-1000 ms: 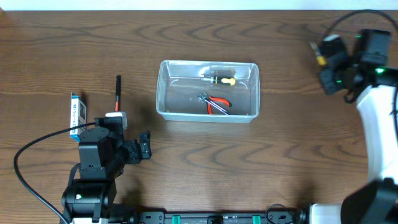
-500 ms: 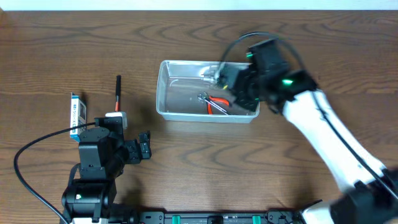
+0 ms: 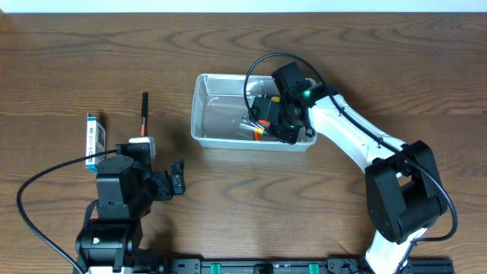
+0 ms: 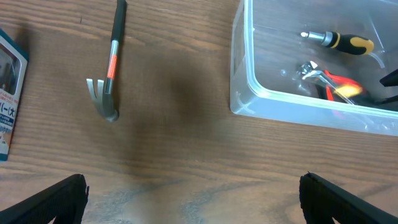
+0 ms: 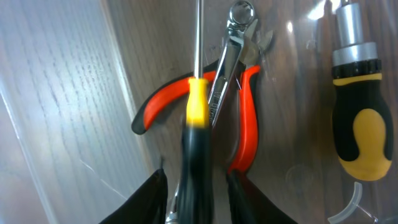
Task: Pack container
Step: 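Carry the small screwdriver into the container and release it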
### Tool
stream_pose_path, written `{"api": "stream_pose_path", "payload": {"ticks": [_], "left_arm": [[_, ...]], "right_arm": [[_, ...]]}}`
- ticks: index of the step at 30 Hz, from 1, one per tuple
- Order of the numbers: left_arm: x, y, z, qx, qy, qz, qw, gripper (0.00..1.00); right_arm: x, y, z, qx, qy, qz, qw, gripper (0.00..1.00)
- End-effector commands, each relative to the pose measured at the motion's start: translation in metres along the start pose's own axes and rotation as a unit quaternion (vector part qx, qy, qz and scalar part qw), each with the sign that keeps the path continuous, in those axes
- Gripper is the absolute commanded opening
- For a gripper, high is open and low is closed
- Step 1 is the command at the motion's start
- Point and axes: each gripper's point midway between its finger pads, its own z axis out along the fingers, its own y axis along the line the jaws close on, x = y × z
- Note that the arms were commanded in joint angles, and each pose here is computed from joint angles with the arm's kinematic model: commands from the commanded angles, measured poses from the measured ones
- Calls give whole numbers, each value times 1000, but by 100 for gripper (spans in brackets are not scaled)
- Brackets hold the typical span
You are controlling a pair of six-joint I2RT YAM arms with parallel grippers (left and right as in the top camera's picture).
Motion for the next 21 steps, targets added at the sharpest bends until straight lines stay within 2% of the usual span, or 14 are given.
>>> {"api": "stream_pose_path", "payload": {"ticks": [1,4,5,6,7,11,14,18,21], "left_arm": [[-8,1,-4,-4,-11,2,1000,98],[-8,1,-4,-4,-12,2,1000,98],[-8,1,-4,-4,-11,2,1000,98],[-8,1,-4,-4,-12,2,1000,98],[-10,1,-5,-4,-15,3,1000,98],[-26,-1,-20,-12,-21,-4,1000,98],[-47,2,-43,-39,-4,-6,999,98],[-58,12,-60,-86,90,13,992,98],[-57,22,-55,-105,176,-4,979,98]], "right_arm": [[-2,-8,-8,9,-8,9,1000,38],[-8,-17,-22,20,-17,25,999,55],[-11,-21,-30,25,-22,26,999,71],[-17,-26,-41,33,-29,26,999,94],[-23,-32,-55,43,-38,27,998,99],[-44,-70,-126,117,-78,78,987,99],[-45,-108,-193,193,-122,164,960,99],[-9,-156,-270,279,-169,307,894,99],[39,-177,-298,305,-170,383,855,99]]}}
